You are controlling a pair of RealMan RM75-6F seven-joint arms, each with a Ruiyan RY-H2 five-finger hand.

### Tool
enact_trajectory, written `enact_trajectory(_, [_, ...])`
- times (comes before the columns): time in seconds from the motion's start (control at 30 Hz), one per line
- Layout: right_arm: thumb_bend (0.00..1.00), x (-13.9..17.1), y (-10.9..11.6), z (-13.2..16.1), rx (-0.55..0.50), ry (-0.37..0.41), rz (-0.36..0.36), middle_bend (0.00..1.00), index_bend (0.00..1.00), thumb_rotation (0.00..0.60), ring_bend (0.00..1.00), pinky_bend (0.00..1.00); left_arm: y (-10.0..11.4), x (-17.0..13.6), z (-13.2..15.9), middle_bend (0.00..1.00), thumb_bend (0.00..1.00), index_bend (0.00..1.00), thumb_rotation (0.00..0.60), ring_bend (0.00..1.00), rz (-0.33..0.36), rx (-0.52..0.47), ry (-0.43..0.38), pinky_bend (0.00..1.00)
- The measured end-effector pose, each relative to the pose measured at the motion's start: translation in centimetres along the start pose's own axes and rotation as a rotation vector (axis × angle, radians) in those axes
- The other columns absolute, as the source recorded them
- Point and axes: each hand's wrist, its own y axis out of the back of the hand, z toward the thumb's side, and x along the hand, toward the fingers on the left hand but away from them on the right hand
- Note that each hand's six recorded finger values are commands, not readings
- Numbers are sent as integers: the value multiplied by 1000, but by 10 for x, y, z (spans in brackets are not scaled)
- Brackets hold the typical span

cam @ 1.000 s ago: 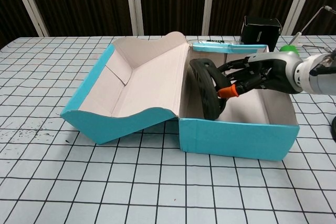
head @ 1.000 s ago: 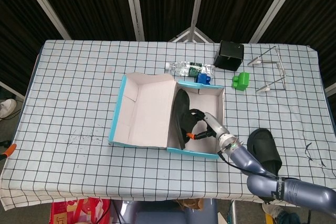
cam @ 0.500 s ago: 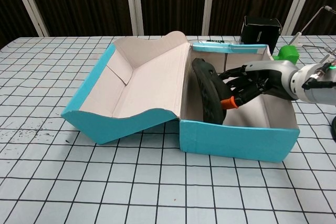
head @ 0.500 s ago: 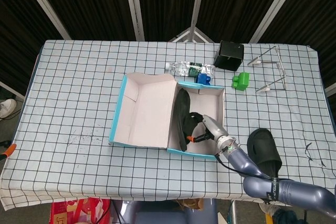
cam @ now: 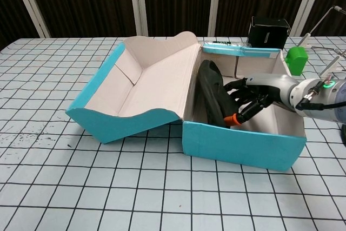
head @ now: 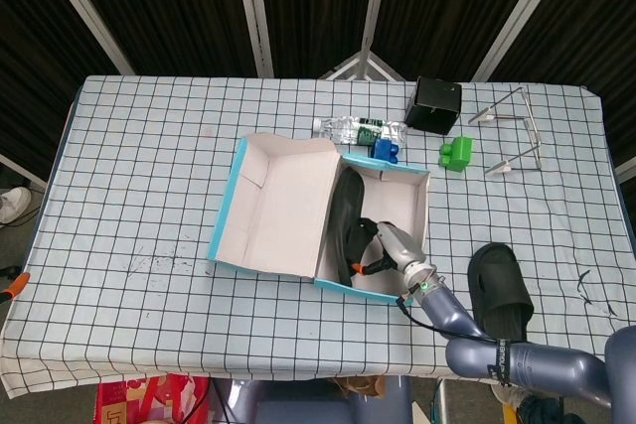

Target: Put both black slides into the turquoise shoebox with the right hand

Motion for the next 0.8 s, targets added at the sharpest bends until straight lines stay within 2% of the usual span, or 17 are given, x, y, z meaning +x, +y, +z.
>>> enact_trajectory(0.53, [480,0,-8,2,17,-3,18,550,654,600,311,47,0,0,0,9,202,98,600,0,-1,1,1,80])
enact_trajectory(0.67, [475,1,-7,6,13,12,25,445,510,600,258,32,-1,0,0,9,202,98,600,0,-2,1,3,80])
enact_trajectory(0.73, [430,2,-7,8,14,20,32,382,424,600,214,18,-1,1,0,8,202,98,600,0,-3,1,2,80])
enact_trajectory(0.8, [382,3,-8,10,13,26,41,346,383,600,186,12,-1,1,1,8,202,98,600,0,-3,0,0,80])
